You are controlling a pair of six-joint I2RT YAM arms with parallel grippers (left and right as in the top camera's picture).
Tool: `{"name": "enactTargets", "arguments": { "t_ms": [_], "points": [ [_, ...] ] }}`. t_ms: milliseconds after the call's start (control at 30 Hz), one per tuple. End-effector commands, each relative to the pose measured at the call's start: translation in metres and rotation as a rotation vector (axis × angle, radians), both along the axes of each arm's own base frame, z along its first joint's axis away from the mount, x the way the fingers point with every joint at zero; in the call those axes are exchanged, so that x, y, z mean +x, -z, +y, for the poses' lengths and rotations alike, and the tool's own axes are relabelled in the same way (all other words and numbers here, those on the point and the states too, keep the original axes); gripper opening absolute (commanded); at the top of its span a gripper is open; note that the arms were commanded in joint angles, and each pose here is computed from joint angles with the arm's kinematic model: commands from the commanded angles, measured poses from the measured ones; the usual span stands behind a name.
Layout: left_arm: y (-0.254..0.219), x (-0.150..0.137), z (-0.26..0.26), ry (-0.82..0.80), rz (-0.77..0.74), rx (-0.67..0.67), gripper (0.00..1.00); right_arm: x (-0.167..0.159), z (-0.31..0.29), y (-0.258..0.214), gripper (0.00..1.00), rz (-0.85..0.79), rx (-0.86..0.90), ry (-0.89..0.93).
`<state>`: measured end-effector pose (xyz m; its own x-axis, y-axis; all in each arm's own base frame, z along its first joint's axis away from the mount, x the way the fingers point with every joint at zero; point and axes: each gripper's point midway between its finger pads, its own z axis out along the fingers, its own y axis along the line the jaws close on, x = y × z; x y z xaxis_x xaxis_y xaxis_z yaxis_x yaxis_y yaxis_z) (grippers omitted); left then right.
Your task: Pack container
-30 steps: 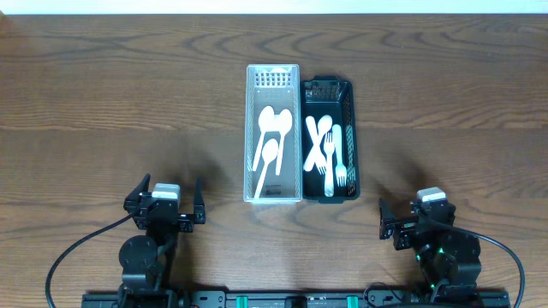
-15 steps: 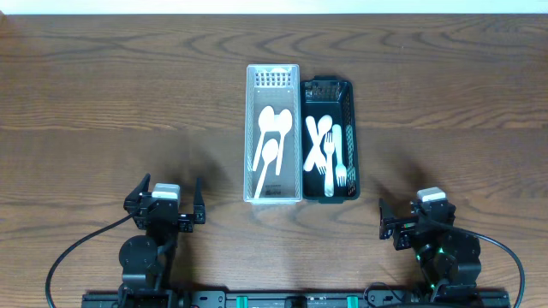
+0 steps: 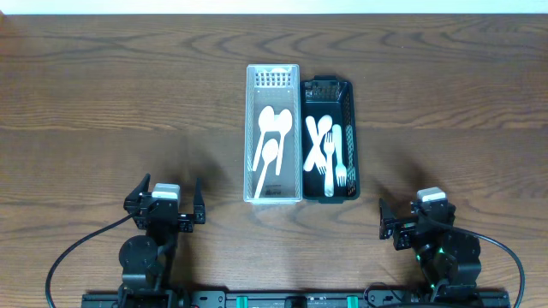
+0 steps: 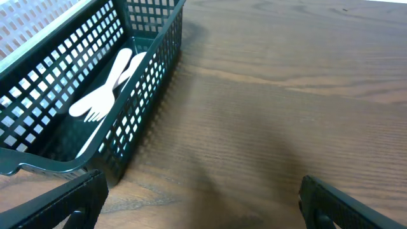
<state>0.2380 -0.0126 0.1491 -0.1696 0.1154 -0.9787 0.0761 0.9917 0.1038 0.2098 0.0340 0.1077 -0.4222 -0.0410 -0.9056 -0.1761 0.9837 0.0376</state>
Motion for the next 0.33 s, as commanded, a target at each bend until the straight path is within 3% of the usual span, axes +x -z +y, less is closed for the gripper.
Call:
{"name": "enactTargets", "arguments": {
  "t_ms": [0, 300],
  "points": [
    [0.0140, 0.0002, 0.0007, -0.005, 0.031, -0.015, 0.98, 0.0003, -0.0004, 0.0005, 0.99, -0.008, -0.012, -0.002],
    [0.0140, 0.0002, 0.0007, -0.005, 0.031, -0.015, 0.98, 0.0003, -0.0003, 0.0005, 0.99, -0.008, -0.012, -0.002]
  ]
}}
